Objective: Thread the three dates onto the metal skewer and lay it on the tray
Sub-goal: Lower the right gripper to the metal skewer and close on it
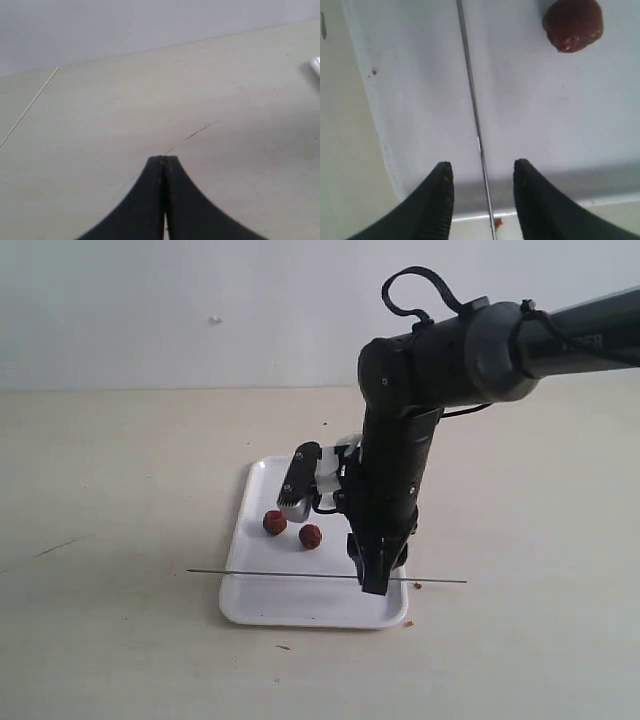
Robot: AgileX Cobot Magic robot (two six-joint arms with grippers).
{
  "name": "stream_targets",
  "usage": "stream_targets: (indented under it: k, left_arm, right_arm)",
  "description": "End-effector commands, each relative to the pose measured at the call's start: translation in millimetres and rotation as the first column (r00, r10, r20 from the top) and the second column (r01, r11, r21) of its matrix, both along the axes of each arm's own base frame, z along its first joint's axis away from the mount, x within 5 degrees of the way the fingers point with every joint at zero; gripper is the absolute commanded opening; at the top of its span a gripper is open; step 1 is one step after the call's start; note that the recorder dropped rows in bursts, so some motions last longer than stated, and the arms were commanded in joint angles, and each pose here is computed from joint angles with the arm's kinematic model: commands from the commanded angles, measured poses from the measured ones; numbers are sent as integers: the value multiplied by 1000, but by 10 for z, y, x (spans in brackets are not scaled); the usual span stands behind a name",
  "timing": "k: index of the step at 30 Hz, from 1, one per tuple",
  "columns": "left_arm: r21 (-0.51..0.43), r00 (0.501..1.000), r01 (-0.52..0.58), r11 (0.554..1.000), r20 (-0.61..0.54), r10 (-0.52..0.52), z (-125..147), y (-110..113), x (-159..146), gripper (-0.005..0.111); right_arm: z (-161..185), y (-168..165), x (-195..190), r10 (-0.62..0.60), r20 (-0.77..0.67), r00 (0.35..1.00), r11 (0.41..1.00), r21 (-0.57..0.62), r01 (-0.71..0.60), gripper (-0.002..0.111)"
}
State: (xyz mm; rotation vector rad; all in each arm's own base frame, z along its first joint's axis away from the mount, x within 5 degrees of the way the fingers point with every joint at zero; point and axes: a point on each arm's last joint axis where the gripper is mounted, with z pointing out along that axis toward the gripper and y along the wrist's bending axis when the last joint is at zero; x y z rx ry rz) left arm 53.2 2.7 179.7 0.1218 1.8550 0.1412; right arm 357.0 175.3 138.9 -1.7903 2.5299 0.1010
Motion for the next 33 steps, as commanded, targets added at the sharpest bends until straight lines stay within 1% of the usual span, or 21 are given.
stream_targets:
  k: [1, 10, 16, 28, 33]
  left_arm:
    - [-1, 1000, -4, 1000, 15, 4, 13, 2, -2, 0]
    - [-1, 1000, -4, 1000, 15, 4, 13, 2, -2, 0]
    - [-1, 1000, -4, 1000, 15, 4, 13, 2, -2, 0]
    - [-1, 1000, -4, 1000, 15, 4, 13, 2, -2, 0]
    - [-1, 1000, -4, 1000, 15, 4, 13, 2, -2, 0]
  right_arm:
    - [-71, 20, 12, -7, -13, 1000, 1000, 2, 7, 41]
    - [-69, 27, 20, -10, -4, 1000, 1000, 9, 10, 41]
    - [-98, 39, 50, -13, 26, 1000, 1000, 21, 13, 41]
    - [-348, 38, 59, -12, -16, 1000, 1000, -4, 12, 40]
    - [-351, 38, 57, -12, -18, 1000, 1000, -5, 11, 35]
